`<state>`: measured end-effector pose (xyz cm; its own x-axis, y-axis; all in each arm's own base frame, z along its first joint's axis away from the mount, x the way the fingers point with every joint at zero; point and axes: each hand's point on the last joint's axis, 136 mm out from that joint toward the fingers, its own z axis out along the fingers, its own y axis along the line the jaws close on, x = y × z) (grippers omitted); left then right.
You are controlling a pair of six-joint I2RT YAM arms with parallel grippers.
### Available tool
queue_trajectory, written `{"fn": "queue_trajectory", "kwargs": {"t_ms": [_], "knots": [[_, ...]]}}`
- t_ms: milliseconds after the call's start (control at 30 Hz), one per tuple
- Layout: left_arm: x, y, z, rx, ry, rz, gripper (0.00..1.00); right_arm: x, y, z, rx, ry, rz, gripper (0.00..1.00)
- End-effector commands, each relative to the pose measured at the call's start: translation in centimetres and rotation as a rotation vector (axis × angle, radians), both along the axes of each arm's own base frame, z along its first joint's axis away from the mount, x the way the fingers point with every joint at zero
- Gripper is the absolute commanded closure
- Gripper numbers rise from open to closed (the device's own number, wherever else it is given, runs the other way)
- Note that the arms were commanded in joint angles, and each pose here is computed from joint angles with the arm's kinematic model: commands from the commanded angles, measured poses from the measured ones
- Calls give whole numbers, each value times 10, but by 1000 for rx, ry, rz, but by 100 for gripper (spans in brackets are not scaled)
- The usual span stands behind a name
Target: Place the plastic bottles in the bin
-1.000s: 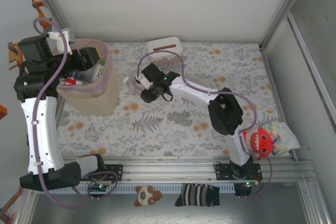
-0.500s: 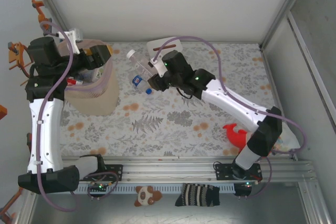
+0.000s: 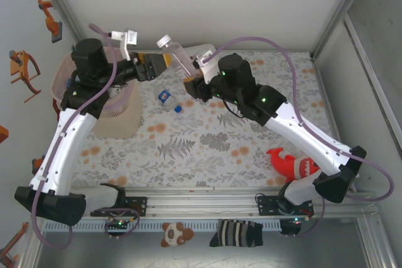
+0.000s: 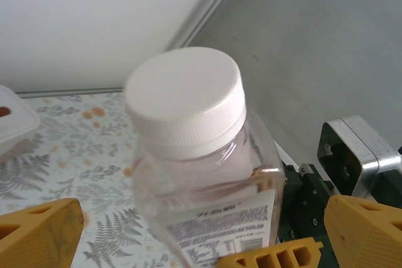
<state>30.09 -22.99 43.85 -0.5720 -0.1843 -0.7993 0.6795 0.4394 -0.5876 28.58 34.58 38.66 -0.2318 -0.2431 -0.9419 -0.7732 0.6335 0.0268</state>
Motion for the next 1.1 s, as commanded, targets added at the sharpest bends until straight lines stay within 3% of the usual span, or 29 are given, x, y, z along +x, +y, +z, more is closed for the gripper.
{"fn": "queue_trajectory", "kwargs": {"t_ms": [0, 67, 700, 800, 900, 1067], "knots": [[1, -18, 20, -43, -54, -27, 2, -1, -3, 15, 42, -19, -16, 63], [1, -27, 19, -43, -50, -42, 0, -2, -3, 16, 44, -19, -15, 63], [4, -34, 19, -72, -35, -19, 37, -3, -10, 18, 47, -35, -33, 61], [5, -34, 21, -75, -38, -11, 38, -4, -11, 19, 47, -35, -35, 53], [6, -31, 21, -72, -39, 6, 38, -6, -13, 20, 47, -31, -35, 34], [12, -23, 18, -53, -38, 54, 39, -11, -19, 25, 54, -25, -39, 24]]}}
